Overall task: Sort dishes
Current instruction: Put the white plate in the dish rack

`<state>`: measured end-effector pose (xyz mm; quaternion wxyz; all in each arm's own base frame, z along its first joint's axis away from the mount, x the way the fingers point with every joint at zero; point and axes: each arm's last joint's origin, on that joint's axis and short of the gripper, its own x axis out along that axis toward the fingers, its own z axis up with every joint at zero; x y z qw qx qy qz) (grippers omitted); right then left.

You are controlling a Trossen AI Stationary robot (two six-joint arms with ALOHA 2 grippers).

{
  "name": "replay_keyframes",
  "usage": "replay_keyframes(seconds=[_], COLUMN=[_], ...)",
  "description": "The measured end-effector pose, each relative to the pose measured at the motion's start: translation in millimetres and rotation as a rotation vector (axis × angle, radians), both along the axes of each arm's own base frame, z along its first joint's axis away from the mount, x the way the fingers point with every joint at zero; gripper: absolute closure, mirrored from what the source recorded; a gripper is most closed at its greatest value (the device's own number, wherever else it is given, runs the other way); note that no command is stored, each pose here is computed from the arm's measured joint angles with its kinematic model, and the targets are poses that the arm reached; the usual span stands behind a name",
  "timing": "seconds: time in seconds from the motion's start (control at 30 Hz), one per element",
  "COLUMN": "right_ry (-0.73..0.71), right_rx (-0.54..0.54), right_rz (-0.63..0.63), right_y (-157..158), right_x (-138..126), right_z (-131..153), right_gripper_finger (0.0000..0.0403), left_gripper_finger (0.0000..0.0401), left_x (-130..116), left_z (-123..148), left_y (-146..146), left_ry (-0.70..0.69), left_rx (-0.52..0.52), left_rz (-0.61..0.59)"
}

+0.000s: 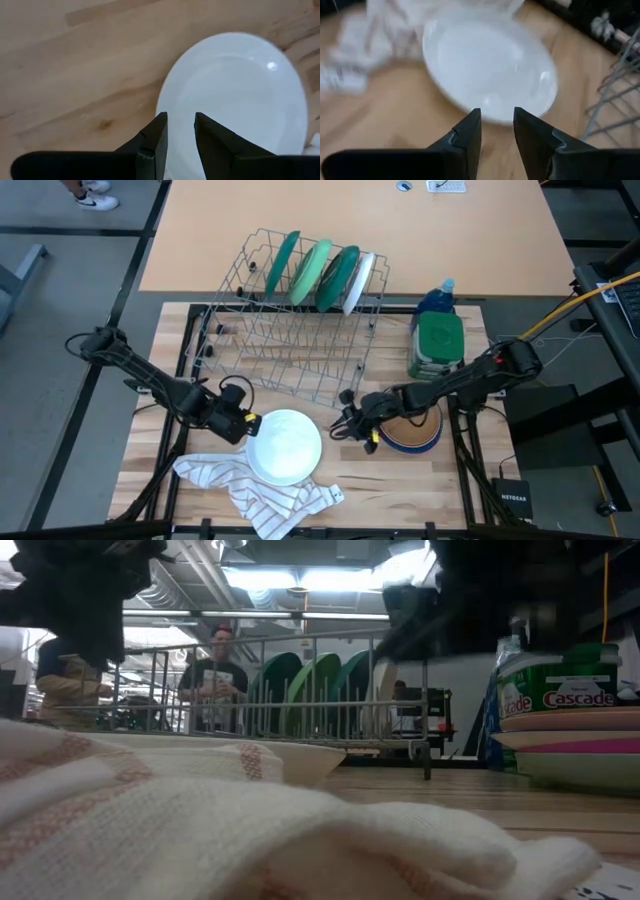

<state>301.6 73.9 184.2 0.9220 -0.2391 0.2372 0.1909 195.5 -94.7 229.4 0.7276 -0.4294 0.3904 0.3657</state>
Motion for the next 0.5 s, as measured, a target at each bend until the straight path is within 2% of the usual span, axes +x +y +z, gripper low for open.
replay_keyframes(seconds=[0.23,0.5], right_ry=[0.008,0.012], right_rx=[-0.031,-0.030], right_rz=[0.010,0.010], right_y=[0.4,0.4], right_x=[2.6,2.3], right_z=[-6.1,-6.4], right_gripper_finger=[0.0286,0.0286], left_gripper_finger=[0.0313,0.0313], left_x=[6.0,11.1], left_z=[-23.1,-45.7], left_y=[-18.6,-35.8], left_ry=[0.079,0.152], left_rx=[0.004,0.010], left_rz=[0.022,-0.020])
